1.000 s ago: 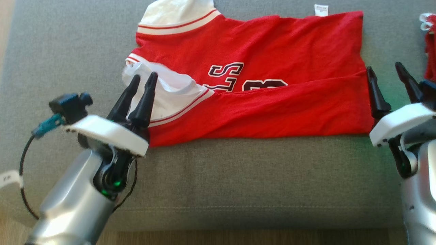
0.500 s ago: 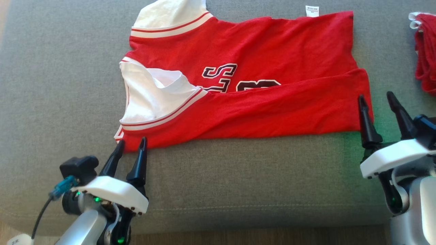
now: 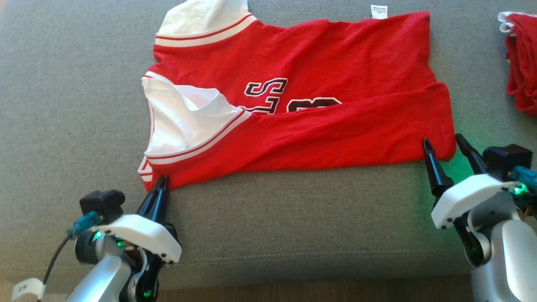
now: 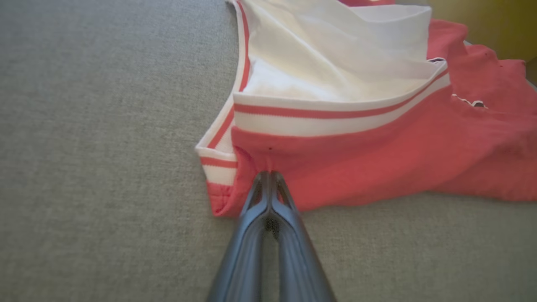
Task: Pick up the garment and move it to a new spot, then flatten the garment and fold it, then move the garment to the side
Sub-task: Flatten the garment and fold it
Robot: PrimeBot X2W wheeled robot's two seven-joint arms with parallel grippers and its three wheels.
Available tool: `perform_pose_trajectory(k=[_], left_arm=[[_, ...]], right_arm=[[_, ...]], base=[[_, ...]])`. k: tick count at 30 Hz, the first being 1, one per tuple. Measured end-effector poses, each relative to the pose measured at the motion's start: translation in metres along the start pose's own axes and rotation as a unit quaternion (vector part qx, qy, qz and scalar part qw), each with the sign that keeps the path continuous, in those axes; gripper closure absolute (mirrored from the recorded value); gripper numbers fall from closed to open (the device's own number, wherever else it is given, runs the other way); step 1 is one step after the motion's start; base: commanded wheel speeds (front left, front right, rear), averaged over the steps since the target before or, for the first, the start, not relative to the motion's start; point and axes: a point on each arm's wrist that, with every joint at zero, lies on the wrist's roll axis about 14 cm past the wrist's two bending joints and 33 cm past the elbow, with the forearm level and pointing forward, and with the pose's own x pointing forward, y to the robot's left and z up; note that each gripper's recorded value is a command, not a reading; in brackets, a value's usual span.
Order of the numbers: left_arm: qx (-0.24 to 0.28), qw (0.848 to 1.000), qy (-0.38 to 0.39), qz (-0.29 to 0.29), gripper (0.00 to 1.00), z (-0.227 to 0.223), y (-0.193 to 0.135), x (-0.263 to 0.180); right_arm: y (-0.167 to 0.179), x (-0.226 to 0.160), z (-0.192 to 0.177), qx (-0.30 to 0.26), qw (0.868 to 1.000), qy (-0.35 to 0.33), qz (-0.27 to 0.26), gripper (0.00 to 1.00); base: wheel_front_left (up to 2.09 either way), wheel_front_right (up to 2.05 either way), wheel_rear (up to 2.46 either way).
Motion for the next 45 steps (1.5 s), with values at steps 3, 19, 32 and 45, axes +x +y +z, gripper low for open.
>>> perform_pose_trajectory(k=[3, 19, 32, 45], left_arm=[[0.006, 1.0, -0.004, 0.0, 1.0, 0.002, 0.001, -0.001], [0.017, 1.0, -0.026, 0.001, 1.0, 0.009, 0.007, -0.008], [0.008, 1.0, 0.0, -0.018, 1.0, -0.005, -0.005, -0.035], [-0.019, 0.999, 0.046, -0.02, 1.0, -0.027, -0.017, -0.059]], right_arm=[[0.001, 0.004, -0.006, -0.002, 1.0, 0.017, 0.0, 0.0], [0.005, 0.007, -0.005, -0.006, 1.0, 0.016, 0.001, 1.0], [-0.018, -0.029, -0.008, -0.004, 0.999, 0.022, -0.025, 1.0], [-0.032, -0.054, -0.032, -0.007, 0.997, 0.066, -0.041, 1.0]], base=[[0.0, 0.0, 0.0], [0.0, 0.0, 0.0], [0.0, 0.0, 0.0], [0.0, 0.0, 0.0]])
